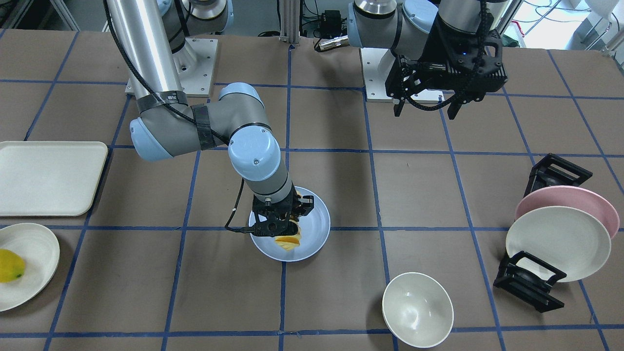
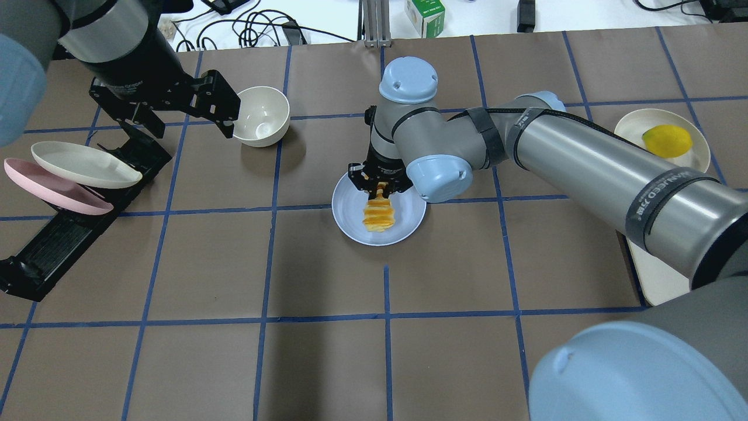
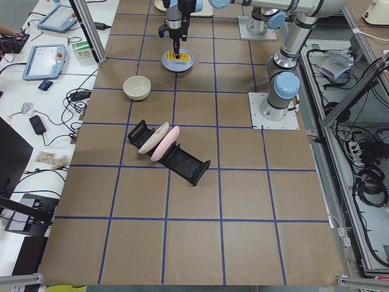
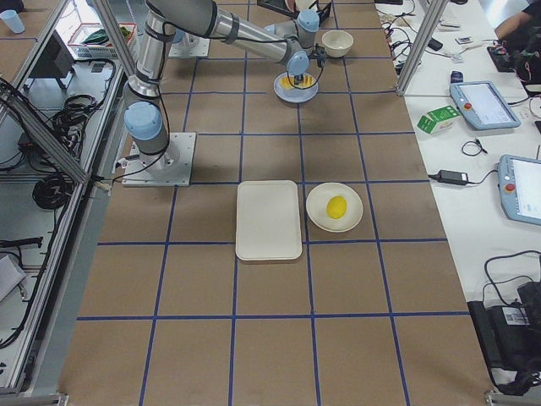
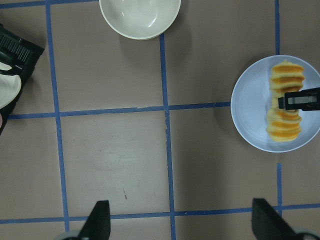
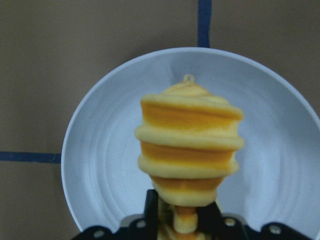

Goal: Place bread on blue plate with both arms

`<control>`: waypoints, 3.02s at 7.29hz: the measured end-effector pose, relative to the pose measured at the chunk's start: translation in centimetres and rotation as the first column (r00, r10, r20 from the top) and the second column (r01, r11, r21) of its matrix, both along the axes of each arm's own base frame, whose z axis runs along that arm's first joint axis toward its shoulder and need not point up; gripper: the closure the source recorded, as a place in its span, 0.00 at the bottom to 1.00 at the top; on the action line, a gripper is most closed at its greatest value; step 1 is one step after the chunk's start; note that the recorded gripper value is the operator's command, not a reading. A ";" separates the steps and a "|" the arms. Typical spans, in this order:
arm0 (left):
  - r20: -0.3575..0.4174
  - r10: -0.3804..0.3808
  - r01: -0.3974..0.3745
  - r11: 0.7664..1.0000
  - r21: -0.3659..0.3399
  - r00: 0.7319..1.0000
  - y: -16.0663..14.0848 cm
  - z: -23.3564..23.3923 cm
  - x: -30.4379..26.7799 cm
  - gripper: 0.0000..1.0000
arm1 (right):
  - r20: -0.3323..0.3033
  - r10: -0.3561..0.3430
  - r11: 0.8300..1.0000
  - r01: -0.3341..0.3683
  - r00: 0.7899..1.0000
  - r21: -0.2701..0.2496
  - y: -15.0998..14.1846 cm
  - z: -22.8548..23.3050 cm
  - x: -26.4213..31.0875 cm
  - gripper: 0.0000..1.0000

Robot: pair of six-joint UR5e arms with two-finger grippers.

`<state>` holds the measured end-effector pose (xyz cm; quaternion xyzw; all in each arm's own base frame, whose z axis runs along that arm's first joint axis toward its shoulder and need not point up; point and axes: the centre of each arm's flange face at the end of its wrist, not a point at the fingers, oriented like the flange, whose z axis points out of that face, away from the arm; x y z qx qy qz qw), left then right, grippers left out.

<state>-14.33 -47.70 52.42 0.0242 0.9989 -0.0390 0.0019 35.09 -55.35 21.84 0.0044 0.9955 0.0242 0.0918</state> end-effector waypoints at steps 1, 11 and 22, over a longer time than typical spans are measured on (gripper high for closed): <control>-0.001 -0.001 0.001 1.000 0.000 1.000 0.2 0.0 0.0 0.00 | -0.005 0.001 1.000 -0.001 1.000 -0.001 0.0 -0.1 -0.1 0.16; 0.010 -0.057 0.057 0.998 -0.001 0.998 -0.5 -0.3 1.7 0.00 | -0.118 0.018 1.000 -0.020 0.993 -0.022 -0.5 14.6 -11.8 0.00; 0.004 -0.062 0.062 0.998 0.019 0.998 -1.2 -1.3 1.6 0.00 | -0.171 -0.098 0.994 0.088 0.980 -0.067 6.9 27.5 -22.7 0.00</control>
